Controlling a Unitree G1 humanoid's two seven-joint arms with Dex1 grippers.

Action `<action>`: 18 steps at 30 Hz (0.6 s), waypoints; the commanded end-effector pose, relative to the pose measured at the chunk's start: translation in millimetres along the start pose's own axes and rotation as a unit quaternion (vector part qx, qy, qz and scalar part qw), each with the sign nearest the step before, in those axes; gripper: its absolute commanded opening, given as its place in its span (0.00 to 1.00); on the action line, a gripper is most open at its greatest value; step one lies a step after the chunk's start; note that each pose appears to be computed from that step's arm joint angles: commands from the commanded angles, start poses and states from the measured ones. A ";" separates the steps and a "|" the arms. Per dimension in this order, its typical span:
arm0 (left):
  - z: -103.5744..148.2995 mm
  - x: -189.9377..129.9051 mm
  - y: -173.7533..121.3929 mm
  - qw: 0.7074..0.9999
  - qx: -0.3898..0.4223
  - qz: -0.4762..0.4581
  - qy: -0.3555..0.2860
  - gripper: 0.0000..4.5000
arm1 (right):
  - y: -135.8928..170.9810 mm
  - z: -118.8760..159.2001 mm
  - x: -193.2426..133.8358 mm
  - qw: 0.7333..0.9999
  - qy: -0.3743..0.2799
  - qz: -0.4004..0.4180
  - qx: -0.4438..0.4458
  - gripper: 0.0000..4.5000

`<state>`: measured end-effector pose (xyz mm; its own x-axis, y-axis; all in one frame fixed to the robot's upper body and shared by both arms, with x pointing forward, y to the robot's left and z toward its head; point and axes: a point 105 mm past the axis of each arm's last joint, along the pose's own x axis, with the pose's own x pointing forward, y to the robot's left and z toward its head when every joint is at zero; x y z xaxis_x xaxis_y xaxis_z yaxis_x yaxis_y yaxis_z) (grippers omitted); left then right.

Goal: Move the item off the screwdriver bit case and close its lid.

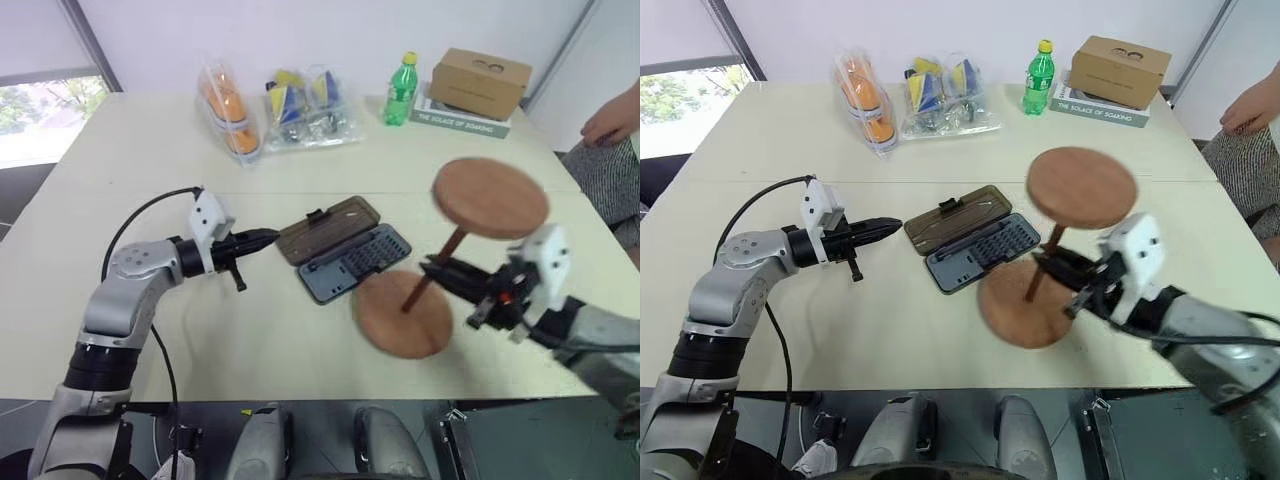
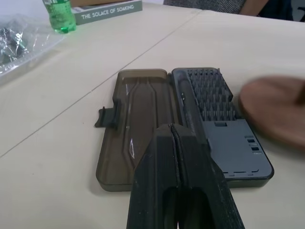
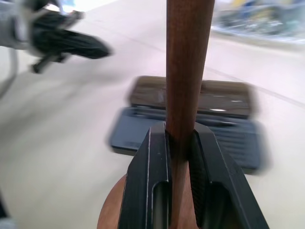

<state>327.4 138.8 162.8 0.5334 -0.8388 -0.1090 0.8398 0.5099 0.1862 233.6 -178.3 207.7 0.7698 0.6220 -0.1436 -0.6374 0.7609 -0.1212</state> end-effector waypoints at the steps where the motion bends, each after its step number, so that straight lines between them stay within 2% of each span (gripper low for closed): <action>1: 7.6 2.9 -0.7 1.000 0.020 -0.004 -0.011 0.00 | -16.5 26.6 -17.3 0.998 -0.016 -0.022 -0.048 0.01; 3: 7.7 4.3 -0.6 1.000 0.020 -0.004 -0.012 0.00 | -34.8 33.5 -22.4 0.996 -0.019 -0.061 -0.069 0.01; 5: 7.3 6.5 -1.0 1.000 0.020 -0.005 -0.014 0.00 | -70.0 42.6 -27.6 0.986 -0.030 -0.139 -0.088 0.01; 8: 5.6 9.7 -2.9 1.000 0.020 -0.007 -0.017 0.00 | -126.3 47.7 -33.6 0.958 -0.048 -0.267 -0.097 0.01; 13: 3.0 11.3 -6.2 1.000 0.019 -0.007 -0.020 0.00 | -184.0 21.1 -41.1 0.916 -0.063 -0.393 -0.055 0.01; 18: 1.3 10.0 -7.9 1.000 0.017 -0.001 -0.020 0.00 | -223.4 1.6 -54.1 0.874 -0.059 -0.482 -0.006 0.01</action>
<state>327.9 128.0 149.4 0.5261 -0.8441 -0.1037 0.8452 0.5054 0.1740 338.6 -367.5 212.9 0.9740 -0.2258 0.0206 0.2265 0.9645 -0.1358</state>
